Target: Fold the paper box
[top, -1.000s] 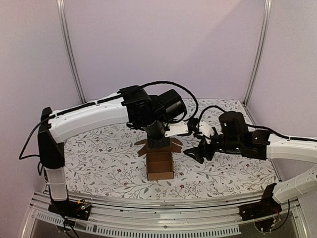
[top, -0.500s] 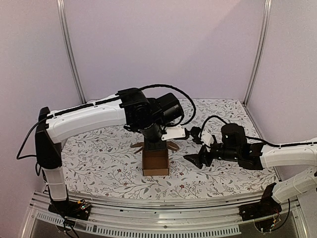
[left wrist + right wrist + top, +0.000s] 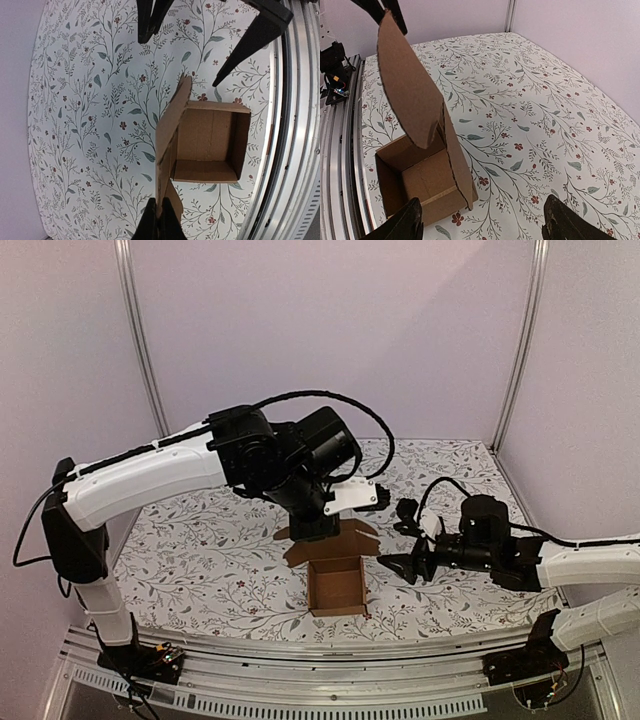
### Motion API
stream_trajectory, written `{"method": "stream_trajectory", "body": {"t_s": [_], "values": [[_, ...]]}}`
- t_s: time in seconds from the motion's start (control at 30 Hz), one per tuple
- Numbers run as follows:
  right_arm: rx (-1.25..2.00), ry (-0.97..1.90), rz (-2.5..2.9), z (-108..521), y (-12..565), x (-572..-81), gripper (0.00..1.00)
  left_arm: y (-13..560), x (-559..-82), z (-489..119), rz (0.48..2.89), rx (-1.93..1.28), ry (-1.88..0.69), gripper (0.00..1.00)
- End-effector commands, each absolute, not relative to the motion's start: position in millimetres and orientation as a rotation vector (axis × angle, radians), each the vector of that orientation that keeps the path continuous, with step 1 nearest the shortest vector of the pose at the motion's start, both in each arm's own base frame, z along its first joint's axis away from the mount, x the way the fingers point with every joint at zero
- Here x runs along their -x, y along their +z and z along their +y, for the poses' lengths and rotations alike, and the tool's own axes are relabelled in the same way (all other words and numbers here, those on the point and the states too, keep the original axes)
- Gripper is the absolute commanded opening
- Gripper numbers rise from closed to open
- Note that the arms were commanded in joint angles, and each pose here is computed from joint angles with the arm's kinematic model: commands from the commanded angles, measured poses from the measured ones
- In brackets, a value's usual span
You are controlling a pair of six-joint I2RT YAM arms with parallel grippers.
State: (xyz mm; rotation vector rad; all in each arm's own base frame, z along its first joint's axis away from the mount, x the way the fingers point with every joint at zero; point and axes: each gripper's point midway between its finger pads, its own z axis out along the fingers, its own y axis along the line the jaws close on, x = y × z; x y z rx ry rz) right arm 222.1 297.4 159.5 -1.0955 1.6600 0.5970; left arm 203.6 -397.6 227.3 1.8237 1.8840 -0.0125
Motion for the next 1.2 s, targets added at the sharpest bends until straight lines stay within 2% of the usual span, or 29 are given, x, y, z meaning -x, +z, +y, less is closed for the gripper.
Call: {"method": "stream_trajectory", "body": {"t_s": [0.0, 0.37, 0.7, 1.03, 1.17], "values": [[1.088, 0.653, 1.595, 301.3, 179.0, -217.8, 0.79, 232.5, -194.2, -404.6, 1.859, -1.826, -0.075, 0.00], [1.133, 0.740, 1.591, 321.4, 177.9, -217.3, 0.56, 232.9, -193.6, -406.8, 1.858, -1.828, -0.087, 0.00], [1.150, 0.779, 1.596, 329.6, 173.2, -216.4, 0.22, 232.2, -193.2, -407.0, 1.856, -1.834, -0.088, 0.00], [1.158, 0.794, 1.584, 333.6, 177.0, -214.7, 0.16, 229.9, -193.0, -407.8, 1.859, -1.839, -0.089, 0.00], [1.167, 0.798, 1.584, 335.3, 176.2, -213.4, 0.04, 231.4, -192.8, -407.7, 1.856, -1.837, -0.092, 0.00]]}}
